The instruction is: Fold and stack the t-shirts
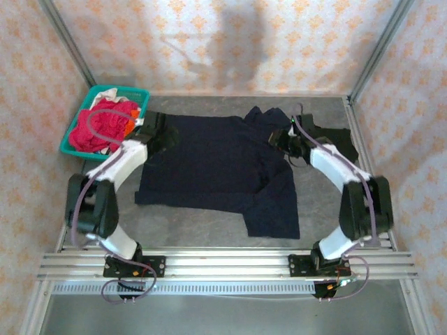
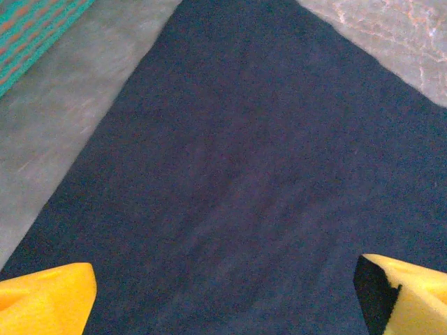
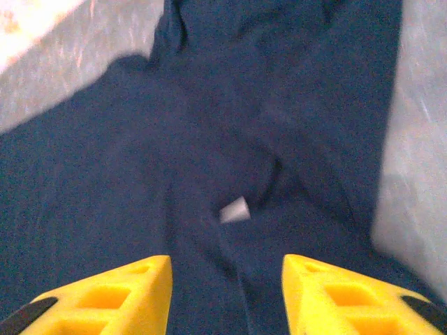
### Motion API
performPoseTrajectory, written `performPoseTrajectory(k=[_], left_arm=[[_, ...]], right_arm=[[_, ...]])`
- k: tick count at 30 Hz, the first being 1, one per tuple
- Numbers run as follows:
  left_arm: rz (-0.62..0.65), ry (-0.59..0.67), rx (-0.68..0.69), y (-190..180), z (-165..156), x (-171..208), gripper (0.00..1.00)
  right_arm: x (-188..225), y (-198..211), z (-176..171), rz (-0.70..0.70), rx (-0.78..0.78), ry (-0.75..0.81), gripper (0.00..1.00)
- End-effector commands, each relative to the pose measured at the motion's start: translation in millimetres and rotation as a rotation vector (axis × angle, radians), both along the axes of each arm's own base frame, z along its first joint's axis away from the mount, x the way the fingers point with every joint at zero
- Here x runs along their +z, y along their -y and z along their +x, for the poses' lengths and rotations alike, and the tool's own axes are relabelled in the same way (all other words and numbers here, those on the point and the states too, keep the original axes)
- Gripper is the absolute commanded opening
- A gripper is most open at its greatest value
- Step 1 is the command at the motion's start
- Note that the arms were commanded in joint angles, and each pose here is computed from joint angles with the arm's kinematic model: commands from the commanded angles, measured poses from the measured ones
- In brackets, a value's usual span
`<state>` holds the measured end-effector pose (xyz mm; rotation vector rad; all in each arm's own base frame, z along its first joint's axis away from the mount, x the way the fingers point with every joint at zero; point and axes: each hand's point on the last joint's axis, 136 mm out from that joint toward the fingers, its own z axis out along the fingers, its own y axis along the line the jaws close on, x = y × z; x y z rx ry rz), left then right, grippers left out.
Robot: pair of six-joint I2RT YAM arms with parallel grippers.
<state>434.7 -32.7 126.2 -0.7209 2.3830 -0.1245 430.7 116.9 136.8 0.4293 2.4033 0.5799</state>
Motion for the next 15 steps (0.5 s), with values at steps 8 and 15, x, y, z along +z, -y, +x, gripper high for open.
performPoseTrajectory(k=[8,15], left_arm=[[-0.030,-0.066,0.000,11,113,-59,0.95],[-0.078,-0.142,0.063,11,132,-101,0.95]], right_arm=[[-35,20,133,-0.049,-0.163,0.115,0.21],[-75,26,161,0.000,-0.176,0.034,0.20]])
